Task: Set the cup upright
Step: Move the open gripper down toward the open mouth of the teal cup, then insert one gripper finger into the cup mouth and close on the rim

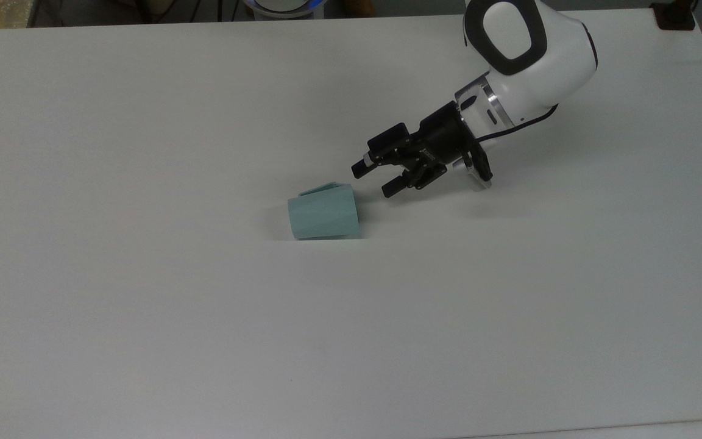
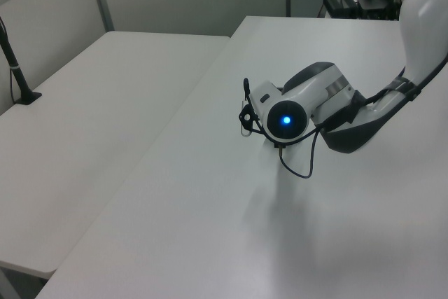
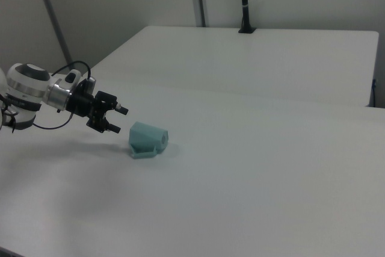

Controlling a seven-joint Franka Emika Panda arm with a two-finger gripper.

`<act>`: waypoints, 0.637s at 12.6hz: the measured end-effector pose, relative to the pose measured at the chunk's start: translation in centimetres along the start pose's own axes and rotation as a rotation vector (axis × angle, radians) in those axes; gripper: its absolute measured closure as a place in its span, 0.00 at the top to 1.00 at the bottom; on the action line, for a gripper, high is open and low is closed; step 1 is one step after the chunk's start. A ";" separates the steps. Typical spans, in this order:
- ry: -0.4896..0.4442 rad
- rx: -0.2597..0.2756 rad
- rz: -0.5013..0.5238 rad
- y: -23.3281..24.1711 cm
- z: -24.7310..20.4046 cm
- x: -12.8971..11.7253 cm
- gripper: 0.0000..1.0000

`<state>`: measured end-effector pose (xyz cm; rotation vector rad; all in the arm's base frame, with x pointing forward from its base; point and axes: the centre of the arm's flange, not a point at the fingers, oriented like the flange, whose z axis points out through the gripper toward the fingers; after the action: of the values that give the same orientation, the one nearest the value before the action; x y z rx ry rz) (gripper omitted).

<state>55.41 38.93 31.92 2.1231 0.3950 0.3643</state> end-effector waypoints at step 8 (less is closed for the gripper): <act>-0.013 -0.038 -0.006 0.3 4.9 0.9 0.96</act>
<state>58.23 35.52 29.67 2.0863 0.3838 0.3518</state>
